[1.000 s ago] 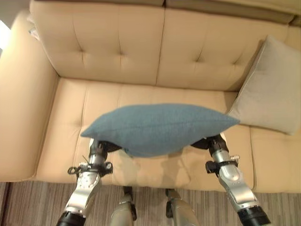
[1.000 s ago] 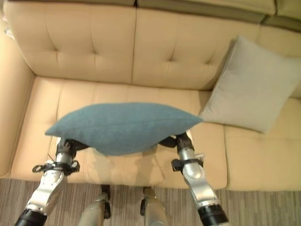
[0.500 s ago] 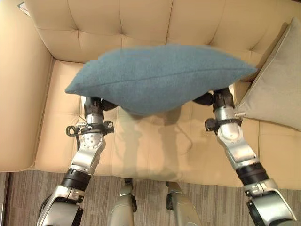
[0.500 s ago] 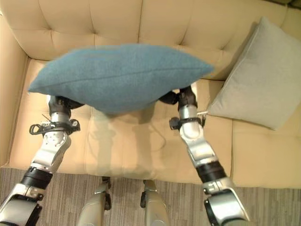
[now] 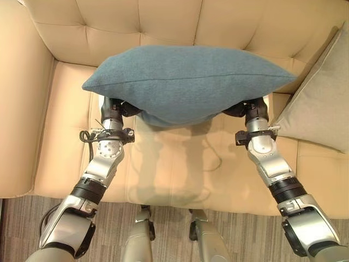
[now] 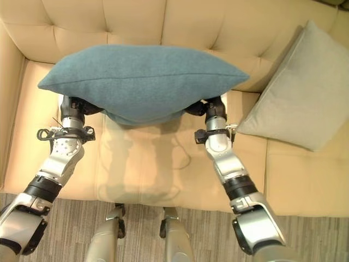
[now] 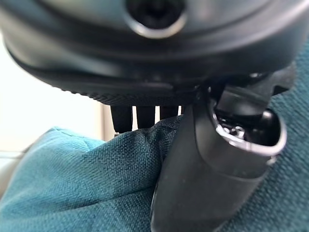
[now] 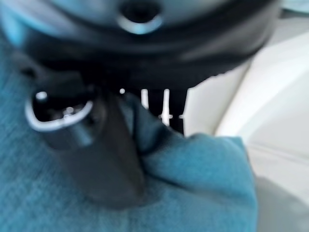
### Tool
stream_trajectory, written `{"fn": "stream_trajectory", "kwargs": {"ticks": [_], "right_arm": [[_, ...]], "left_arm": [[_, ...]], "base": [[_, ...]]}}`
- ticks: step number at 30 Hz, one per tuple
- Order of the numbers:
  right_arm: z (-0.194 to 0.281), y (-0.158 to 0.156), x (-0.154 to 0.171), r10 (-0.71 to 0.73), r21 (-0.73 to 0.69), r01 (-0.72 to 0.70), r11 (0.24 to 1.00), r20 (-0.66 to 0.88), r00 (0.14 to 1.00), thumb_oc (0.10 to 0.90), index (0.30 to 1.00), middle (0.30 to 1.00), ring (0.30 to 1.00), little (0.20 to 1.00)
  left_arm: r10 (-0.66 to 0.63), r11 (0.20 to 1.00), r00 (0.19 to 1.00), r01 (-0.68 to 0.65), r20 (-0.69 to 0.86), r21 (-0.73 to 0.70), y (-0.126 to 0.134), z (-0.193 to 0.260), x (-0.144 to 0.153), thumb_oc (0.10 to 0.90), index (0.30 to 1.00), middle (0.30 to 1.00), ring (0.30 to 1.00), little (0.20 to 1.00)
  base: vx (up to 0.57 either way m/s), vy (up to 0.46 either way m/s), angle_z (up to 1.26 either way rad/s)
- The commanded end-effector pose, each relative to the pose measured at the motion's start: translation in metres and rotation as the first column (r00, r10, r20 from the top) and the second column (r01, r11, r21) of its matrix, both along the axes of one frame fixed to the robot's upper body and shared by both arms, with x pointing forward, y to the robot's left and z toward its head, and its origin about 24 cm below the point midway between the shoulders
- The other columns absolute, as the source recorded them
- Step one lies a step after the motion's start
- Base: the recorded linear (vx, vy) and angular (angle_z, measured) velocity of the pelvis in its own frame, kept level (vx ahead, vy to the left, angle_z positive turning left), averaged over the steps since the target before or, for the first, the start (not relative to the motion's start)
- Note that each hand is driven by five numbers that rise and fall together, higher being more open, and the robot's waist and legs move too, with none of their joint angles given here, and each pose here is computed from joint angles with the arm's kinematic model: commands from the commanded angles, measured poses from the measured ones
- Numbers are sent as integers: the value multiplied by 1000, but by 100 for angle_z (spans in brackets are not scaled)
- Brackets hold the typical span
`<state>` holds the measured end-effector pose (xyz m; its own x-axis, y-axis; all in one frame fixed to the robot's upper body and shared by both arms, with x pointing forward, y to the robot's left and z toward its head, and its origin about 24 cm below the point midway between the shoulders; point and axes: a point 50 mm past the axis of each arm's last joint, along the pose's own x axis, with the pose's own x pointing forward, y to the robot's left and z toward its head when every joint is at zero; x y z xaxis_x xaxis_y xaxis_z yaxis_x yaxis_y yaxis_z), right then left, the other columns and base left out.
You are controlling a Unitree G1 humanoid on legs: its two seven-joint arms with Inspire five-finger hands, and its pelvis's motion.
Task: Pick up all the scattered cushions and arrange them neatly on the sofa.
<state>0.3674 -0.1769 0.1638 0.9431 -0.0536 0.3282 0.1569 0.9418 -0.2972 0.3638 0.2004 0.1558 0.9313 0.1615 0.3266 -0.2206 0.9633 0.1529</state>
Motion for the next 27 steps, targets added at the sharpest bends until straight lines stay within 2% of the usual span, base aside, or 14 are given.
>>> {"fn": "stream_trajectory", "kwargs": {"ticks": [1,4,6,7,8,9,10,11,12,17,19,22,26,27], "right_arm": [[61,48,-8,192,46,-214,976,293,937,400,300,300,300,300],[58,49,-8,191,49,-213,976,286,939,400,300,300,300,300],[50,53,-5,185,39,-202,979,257,948,400,300,300,300,300],[52,54,-4,181,36,-197,980,260,949,428,342,342,342,342],[55,54,-2,173,26,-187,982,267,948,521,481,481,481,481],[56,54,-2,173,26,-187,982,267,948,521,481,481,481,481],[63,55,-1,166,4,-175,985,284,944,585,578,578,578,578],[70,55,1,153,-14,-156,988,303,941,718,778,778,778,778],[88,51,3,119,-55,-106,993,344,931,800,900,900,900,900],[113,38,8,5,-68,25,997,407,914,800,900,900,900,900],[120,25,12,-116,1,127,992,415,902,800,900,900,900,900],[123,18,15,-195,82,177,981,399,896,800,900,900,900,900],[124,11,19,-256,136,220,966,370,893,800,900,900,900,900],[121,8,22,-283,215,221,951,328,901,800,900,900,900,900]], "left_arm": [[-242,970,880,215,408,112,-56,102,-5,400,300,300,300,300],[-239,971,885,210,399,116,-55,100,-5,400,300,300,300,300],[-207,971,930,157,302,181,-50,89,10,400,300,300,300,300],[-199,971,934,147,297,190,-49,91,12,522,484,484,484,484],[-185,971,937,127,296,205,-47,95,15,711,766,766,766,766],[-185,970,937,127,297,205,-48,96,15,711,766,766,766,766],[-170,972,937,108,306,208,-46,102,17,800,900,900,900,900],[-161,974,935,98,317,206,-46,108,18,800,900,900,900,900],[-132,980,932,73,338,182,-43,116,19,800,900,900,900,900],[-81,991,926,34,368,133,-40,126,19,800,900,900,900,900],[-36,997,924,7,380,77,-41,128,20,800,900,900,900,900],[4,1000,926,-9,377,13,-45,127,21,800,900,900,900,900],[41,997,926,-60,374,38,-48,130,22,800,900,900,900,900],[84,988,919,-127,384,87,-48,135,22,800,900,900,900,900]], "base": [[-16,12,-4],[-13,13,-10],[-26,31,-11],[-20,16,-5],[-10,7,-5],[0,0,0],[0,0,0],[0,0,0],[0,0,0],[1,-7,-2],[0,0,0],[0,0,0],[9,-12,2],[24,-30,5]]}}
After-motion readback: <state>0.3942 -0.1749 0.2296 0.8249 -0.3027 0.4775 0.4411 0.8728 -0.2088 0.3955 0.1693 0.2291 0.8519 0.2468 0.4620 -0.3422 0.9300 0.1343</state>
